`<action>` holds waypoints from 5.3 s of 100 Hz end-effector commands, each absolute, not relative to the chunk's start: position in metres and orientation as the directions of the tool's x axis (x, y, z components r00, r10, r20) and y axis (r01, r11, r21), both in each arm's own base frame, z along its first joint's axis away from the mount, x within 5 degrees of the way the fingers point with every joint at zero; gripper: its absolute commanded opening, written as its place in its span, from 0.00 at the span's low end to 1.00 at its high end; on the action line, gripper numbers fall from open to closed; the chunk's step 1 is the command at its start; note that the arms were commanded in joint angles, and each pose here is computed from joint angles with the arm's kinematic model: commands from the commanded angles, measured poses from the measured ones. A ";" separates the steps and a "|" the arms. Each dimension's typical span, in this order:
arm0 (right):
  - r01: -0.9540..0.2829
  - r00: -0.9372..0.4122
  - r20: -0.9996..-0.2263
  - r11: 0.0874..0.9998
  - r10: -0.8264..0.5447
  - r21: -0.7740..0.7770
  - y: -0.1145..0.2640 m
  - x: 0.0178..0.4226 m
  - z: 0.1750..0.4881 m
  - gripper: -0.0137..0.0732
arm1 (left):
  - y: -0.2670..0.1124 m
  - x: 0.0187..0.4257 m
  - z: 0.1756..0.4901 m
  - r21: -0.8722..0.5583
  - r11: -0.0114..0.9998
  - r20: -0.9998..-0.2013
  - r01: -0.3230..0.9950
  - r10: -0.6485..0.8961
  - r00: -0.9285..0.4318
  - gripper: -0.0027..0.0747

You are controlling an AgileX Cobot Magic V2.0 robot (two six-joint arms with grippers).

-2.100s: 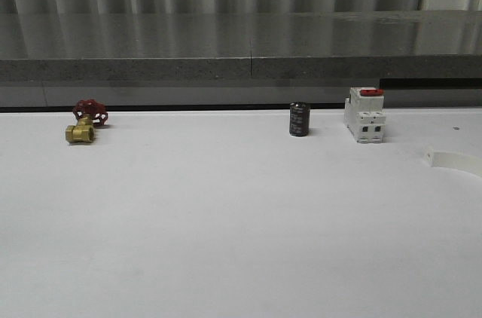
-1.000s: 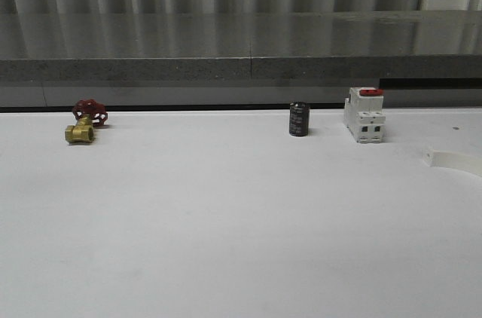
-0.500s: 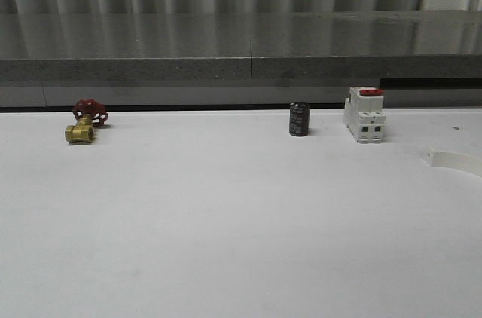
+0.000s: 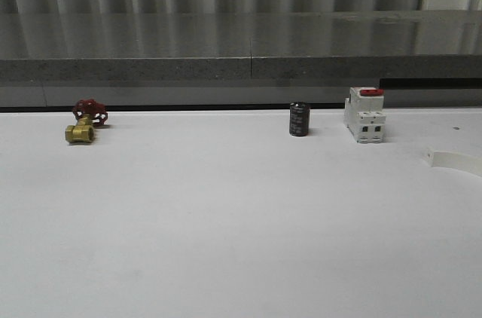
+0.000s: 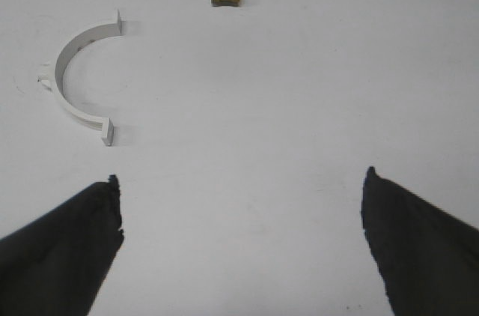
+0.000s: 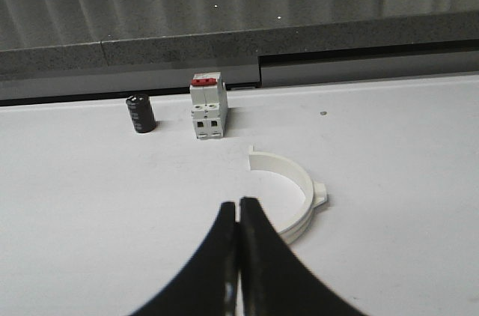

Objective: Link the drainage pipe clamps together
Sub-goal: 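Lower the left gripper onto the white clamp half and grasp it, then carry the clamp half toward the table center, set down, open left gripper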

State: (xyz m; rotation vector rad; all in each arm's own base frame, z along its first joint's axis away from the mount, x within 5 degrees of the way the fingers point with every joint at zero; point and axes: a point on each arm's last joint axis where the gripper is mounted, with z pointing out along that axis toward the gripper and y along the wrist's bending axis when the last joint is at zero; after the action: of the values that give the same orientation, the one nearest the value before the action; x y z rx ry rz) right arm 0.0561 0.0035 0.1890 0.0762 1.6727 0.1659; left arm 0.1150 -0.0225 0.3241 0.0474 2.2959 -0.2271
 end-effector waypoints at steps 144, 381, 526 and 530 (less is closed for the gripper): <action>-0.069 0.006 -0.989 0.987 0.149 0.148 0.004 0.055 0.203 0.08 | 0.073 0.340 0.255 -0.005 0.992 -0.463 -0.126 -0.114 -0.879 0.86; -0.069 0.006 -0.989 0.987 0.149 0.148 0.004 0.055 0.203 0.08 | 0.058 0.373 0.245 -0.185 0.980 -0.330 -0.078 -0.137 -0.934 0.18; -0.069 0.006 -0.989 0.987 0.149 0.148 0.004 0.055 0.203 0.08 | -0.206 0.344 0.197 -0.180 0.977 -0.267 0.119 0.068 -0.961 0.19; -0.069 0.006 -0.989 0.987 0.149 0.148 0.004 0.055 0.203 0.08 | -0.207 0.344 0.193 -0.175 0.977 -0.257 0.119 0.072 -0.964 0.19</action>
State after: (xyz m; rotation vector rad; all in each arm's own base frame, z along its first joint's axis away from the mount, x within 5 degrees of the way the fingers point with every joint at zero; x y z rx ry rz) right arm 0.0561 0.0035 0.1890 0.0762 1.6727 0.1659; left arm 0.3434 -0.1998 0.1725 0.1464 2.9387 -0.2247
